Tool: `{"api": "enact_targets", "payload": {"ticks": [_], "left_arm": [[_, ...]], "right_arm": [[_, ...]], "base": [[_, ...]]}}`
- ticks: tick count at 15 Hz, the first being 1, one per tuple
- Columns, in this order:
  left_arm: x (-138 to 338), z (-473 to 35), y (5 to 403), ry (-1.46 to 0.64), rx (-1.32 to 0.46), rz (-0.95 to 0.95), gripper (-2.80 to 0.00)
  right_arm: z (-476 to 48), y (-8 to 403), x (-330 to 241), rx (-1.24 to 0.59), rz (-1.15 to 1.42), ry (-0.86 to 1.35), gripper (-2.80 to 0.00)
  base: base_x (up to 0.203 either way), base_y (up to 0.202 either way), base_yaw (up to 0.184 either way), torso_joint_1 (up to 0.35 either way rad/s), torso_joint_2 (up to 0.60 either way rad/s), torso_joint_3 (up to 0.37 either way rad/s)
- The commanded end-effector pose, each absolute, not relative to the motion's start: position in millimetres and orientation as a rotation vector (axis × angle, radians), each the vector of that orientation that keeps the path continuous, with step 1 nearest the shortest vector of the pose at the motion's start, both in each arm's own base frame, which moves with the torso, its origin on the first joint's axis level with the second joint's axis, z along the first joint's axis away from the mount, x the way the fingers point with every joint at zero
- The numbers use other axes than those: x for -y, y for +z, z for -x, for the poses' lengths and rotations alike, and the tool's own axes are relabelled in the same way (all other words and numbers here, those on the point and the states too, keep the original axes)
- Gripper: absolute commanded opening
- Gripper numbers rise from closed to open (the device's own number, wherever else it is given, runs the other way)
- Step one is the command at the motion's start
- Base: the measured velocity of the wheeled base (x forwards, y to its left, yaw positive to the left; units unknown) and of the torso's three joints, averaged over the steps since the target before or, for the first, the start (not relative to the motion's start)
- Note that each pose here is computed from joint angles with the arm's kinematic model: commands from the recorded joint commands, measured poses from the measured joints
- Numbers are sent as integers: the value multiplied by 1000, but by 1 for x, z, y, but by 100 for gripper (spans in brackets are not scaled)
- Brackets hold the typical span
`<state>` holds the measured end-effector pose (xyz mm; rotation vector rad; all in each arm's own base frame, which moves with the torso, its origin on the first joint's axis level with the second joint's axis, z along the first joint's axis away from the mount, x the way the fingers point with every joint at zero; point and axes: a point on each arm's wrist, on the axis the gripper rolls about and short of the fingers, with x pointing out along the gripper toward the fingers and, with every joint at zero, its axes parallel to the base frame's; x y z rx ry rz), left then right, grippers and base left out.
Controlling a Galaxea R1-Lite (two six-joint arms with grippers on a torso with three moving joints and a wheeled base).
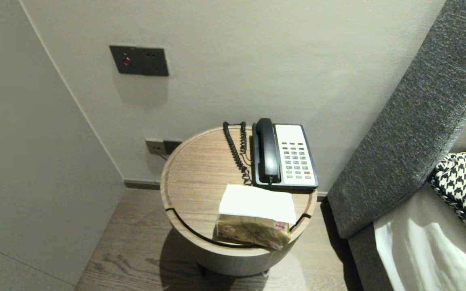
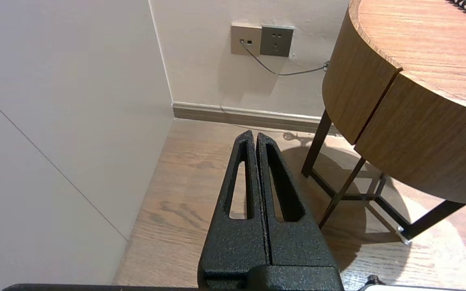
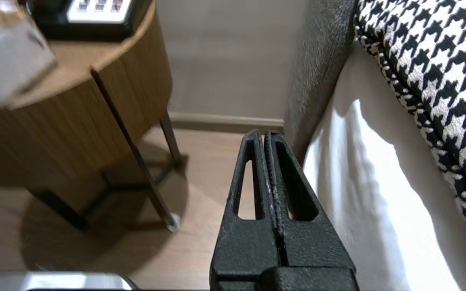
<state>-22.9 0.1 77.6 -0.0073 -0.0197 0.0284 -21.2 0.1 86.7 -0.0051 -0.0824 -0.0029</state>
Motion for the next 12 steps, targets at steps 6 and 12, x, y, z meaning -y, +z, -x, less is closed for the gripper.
{"api": "enact_targets", "payload": {"ticks": [6,12], "left_arm": [[0,23,77,29,22,8,-280],[0,23,78,30,23,8,-280]], "right_arm": [[20,77,0,72,-17,-7,-280],[20,77,0,72,-23,-8,-280]], "base": [[0,0,0,0,0,0],[0,0,0,0,0,0]]}}
